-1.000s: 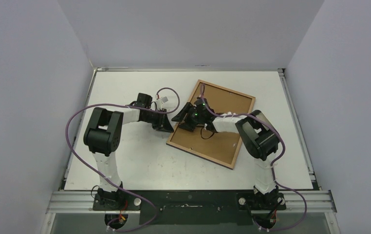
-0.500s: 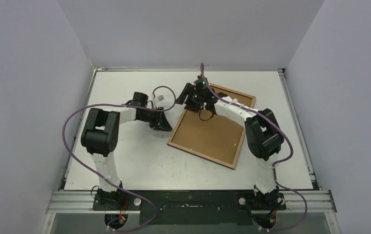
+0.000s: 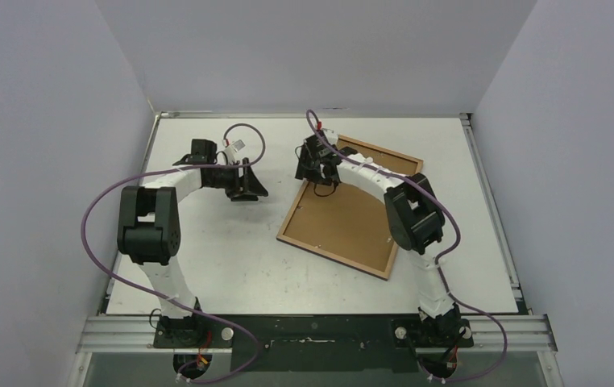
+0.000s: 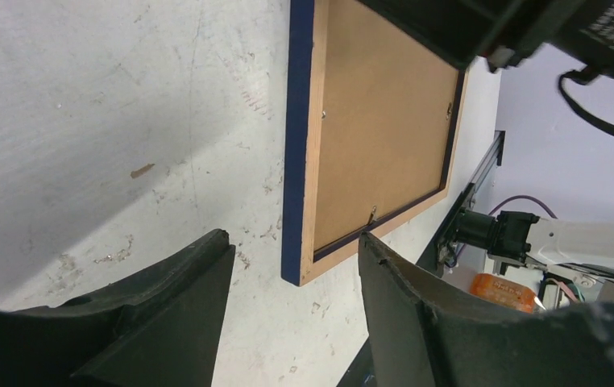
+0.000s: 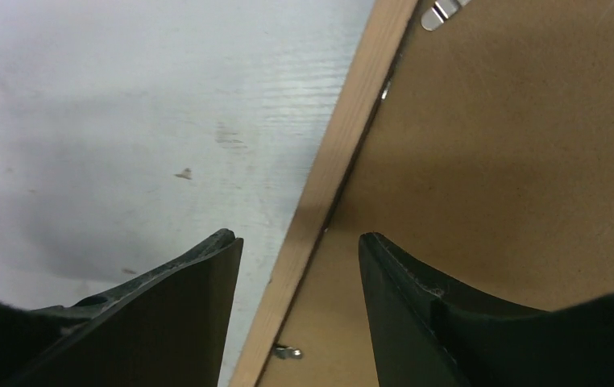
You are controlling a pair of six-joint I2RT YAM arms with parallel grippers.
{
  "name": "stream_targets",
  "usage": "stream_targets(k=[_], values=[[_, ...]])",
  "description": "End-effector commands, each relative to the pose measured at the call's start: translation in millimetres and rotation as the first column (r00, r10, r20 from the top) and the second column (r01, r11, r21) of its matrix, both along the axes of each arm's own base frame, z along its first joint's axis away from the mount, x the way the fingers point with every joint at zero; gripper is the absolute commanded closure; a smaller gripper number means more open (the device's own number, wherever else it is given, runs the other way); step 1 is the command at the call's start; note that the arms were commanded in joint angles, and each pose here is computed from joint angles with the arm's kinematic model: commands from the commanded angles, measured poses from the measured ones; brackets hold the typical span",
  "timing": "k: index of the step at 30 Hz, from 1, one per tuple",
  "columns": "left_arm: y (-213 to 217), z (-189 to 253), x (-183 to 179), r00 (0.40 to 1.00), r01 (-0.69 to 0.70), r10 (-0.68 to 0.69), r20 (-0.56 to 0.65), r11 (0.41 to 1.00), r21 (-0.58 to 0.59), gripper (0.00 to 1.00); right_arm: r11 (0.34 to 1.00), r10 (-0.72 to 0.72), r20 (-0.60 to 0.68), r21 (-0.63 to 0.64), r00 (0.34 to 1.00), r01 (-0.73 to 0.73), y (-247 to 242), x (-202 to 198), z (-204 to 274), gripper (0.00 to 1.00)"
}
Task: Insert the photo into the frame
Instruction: Install the photo frame at the center of the board.
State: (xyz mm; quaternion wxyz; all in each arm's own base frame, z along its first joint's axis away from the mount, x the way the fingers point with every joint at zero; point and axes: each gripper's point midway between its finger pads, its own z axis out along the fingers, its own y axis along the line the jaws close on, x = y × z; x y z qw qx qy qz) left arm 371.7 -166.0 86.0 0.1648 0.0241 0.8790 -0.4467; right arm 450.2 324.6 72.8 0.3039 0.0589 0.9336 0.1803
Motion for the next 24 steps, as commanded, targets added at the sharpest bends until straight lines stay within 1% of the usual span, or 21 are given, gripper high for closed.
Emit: stream_targets(k=[1,14,19,24], values=[[1.7,22.3,1.9,0.998,0.018,-0.018,0.057,1.0,-0.008,0.44,0.997,-0.013,0.057,-0.081,0.998,0.018,-4.5,14.6,7.9,0.44],[4.7,17.6,-1.9,0.999,0.01,-0.01,0.046,1.0,-0.005,0.44,0.997,0.004,0.049,-0.079,0.999,0.0,8.1,23.9,-9.0,0.45],[3.8,19.0,1.9,0.999,0.009,-0.009,0.052,1.0,-0.003,0.44,0.997,0.027,0.025,-0.07,0.999,-0.025,13.8,14.6,-18.2,0.56],[2.1,18.7,3.9,0.999,0.011,-0.011,0.051,1.0,-0.002,0.44,0.996,0.081,-0.004,-0.043,0.997,-0.081,27.6,-12.2,-21.8,0.72]])
